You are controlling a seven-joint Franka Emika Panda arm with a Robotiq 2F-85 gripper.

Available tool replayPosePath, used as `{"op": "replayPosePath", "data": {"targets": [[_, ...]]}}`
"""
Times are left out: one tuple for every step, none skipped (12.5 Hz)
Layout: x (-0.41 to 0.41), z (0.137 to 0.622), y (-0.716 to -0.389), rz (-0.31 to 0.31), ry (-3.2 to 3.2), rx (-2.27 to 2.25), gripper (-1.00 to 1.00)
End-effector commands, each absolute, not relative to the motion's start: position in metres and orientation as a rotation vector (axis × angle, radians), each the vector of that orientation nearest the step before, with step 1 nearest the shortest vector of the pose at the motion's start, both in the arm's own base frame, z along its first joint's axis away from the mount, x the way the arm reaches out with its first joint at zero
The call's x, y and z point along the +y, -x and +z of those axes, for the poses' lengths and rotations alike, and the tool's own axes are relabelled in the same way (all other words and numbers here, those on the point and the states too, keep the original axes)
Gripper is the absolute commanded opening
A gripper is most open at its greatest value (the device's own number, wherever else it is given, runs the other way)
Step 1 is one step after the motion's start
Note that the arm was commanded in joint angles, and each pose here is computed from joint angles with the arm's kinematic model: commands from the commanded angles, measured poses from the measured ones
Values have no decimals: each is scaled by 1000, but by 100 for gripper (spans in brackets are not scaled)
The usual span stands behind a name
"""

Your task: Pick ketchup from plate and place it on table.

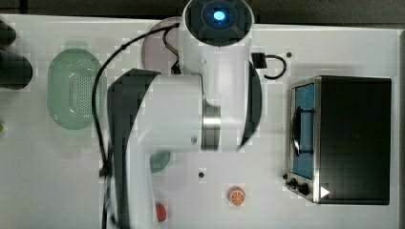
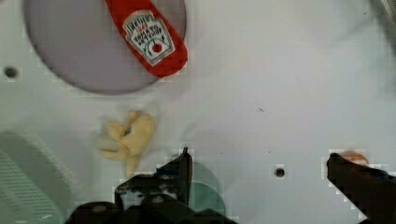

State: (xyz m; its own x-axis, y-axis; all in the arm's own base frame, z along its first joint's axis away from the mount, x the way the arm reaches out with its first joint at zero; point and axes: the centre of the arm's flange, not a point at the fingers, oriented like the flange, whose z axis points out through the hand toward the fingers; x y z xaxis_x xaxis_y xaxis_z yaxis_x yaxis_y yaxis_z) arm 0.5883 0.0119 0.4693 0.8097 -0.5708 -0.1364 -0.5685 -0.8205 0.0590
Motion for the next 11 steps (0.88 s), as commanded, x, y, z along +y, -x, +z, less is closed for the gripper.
{"op": "replayPosePath", "data": {"targets": [[20, 442, -608, -179, -3084, -641, 100], [19, 425, -617, -156, -3110, -565, 100], [19, 409, -626, -125, -3135, -485, 100], [20, 393, -634, -96, -3157, -392, 100], [21, 377, -641, -63, -3176, -300, 100], [23, 363, -648, -20, -3190, -205, 100], [24, 348, -654, 13, -3199, -119, 100], [26, 333, -659, 35, -3204, -71, 100], [27, 318, -662, 45, -3207, -63, 100], [30, 302, -664, 45, -3210, -60, 100], [33, 287, -666, 44, -3212, -54, 100]]}}
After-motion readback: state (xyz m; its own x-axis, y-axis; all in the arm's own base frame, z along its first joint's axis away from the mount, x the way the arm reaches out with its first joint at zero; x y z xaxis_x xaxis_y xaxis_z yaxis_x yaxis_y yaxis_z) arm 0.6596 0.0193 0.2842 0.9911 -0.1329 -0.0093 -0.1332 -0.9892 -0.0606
